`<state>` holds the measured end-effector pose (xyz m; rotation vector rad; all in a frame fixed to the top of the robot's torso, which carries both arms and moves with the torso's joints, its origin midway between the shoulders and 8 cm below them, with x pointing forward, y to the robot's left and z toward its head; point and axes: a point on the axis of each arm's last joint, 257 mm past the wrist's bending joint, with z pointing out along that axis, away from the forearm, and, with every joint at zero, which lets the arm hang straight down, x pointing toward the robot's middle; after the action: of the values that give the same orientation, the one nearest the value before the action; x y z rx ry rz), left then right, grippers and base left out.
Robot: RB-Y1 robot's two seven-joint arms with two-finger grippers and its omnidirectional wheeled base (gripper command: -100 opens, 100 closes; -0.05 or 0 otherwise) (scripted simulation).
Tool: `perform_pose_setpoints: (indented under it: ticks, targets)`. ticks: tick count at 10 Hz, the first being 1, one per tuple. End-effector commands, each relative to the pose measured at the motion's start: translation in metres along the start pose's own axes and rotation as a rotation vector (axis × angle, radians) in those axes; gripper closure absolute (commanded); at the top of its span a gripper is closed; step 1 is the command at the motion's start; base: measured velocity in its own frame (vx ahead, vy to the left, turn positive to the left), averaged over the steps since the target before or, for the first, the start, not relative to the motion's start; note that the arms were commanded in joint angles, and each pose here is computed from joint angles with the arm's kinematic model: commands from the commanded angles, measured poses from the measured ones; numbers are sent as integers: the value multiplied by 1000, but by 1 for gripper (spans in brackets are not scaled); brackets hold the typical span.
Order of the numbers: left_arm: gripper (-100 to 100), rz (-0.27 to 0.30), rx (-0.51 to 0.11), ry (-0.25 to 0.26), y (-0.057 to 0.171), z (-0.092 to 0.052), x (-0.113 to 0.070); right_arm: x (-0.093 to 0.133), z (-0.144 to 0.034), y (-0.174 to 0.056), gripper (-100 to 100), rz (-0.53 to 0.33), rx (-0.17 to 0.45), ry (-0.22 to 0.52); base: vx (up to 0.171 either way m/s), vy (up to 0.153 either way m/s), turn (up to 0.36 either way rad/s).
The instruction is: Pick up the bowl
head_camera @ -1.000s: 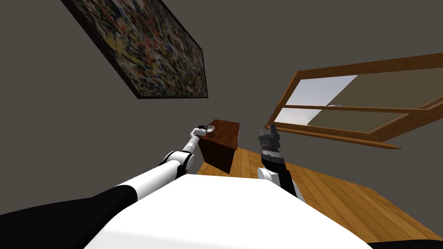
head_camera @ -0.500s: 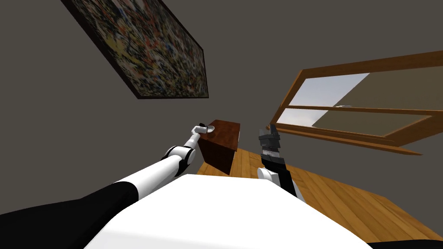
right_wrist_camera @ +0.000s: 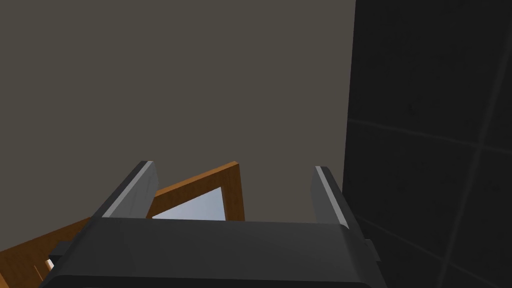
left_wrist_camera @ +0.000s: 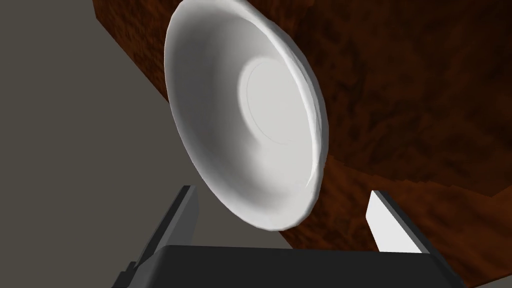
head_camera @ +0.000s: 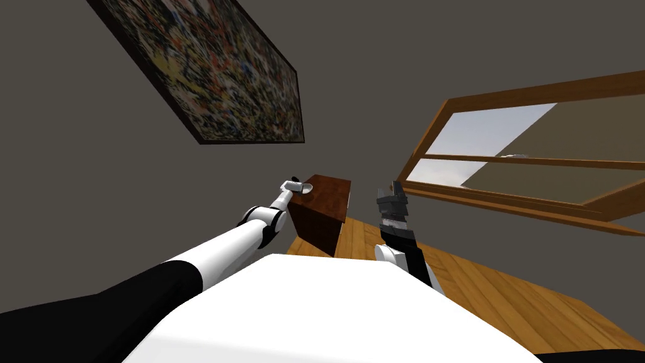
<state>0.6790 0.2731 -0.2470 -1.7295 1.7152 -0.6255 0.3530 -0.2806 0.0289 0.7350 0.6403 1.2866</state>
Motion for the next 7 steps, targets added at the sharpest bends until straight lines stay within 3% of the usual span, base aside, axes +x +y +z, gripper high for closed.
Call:
perform_pose_setpoints:
  ticks: [1, 5, 7]
  targets:
    - [-100, -7, -30, 1, 4, 0, 0, 0, 0, 0, 0, 0, 0, 0, 34, -20, 38]
    - [-100, -38, -142, 12, 14, -6, 8, 0, 0, 0, 0, 0, 0, 0, 40, -20, 45]
    - [-100, -53, -215, 16, 30, -8, 11, 0, 0, 0, 0, 0, 0, 0, 58, -34, 37]
